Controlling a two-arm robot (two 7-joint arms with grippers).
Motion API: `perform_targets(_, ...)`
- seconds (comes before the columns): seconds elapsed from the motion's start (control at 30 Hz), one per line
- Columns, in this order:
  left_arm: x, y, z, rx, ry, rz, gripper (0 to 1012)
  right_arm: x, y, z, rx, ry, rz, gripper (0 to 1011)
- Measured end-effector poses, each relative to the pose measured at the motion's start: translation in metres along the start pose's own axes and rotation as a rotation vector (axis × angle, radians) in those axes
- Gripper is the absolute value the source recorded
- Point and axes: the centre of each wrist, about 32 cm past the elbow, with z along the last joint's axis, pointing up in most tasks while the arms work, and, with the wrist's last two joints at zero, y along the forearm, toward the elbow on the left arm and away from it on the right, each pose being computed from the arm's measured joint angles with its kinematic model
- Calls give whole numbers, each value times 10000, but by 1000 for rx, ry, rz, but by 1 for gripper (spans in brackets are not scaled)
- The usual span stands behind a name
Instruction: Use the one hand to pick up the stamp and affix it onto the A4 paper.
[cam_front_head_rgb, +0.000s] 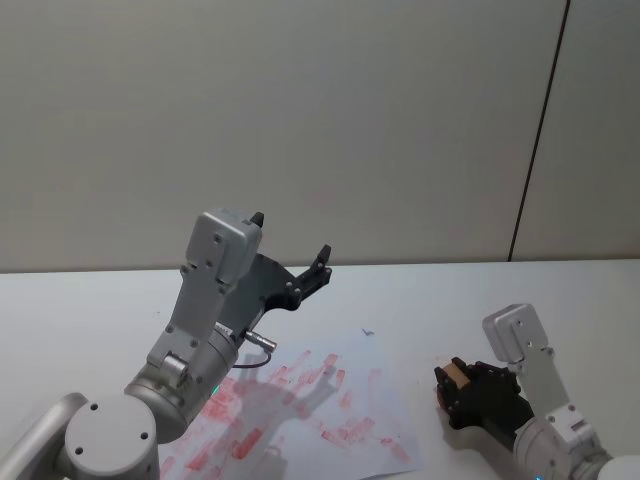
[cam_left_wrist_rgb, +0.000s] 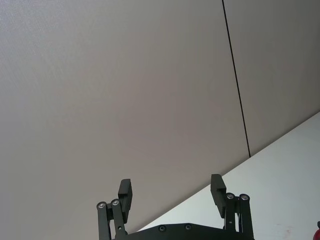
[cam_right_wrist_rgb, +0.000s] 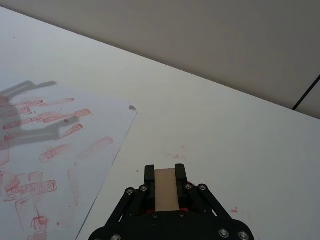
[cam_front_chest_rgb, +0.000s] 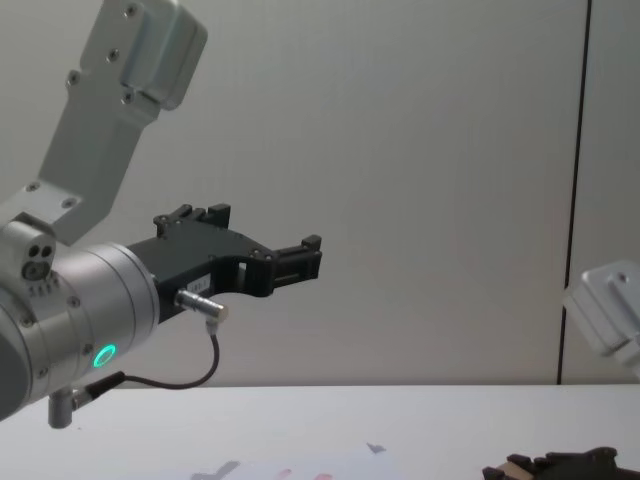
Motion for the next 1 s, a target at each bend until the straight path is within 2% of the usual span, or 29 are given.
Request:
perform_targets(0.23,0,0,0,0,0,0,1001,12,-9,27,23,-6,0,218)
perform_targets(0.43,0,0,0,0,0,0,1001,25,-21,145,88,-8,12,218)
perform_targets(0.63,0,0,0,0,0,0,1001,7,-6,371,183,3,57,217)
perform_targets(0.67,0,0,0,0,0,0,1001,7,-6,371,183,3,57,218)
perform_targets(0.87,0,0,0,0,0,0,1001,-68,39,578,249,19,133,218)
perform_targets(1.0,0,0,0,0,0,0,1001,-128,75,660,259,26,183,218)
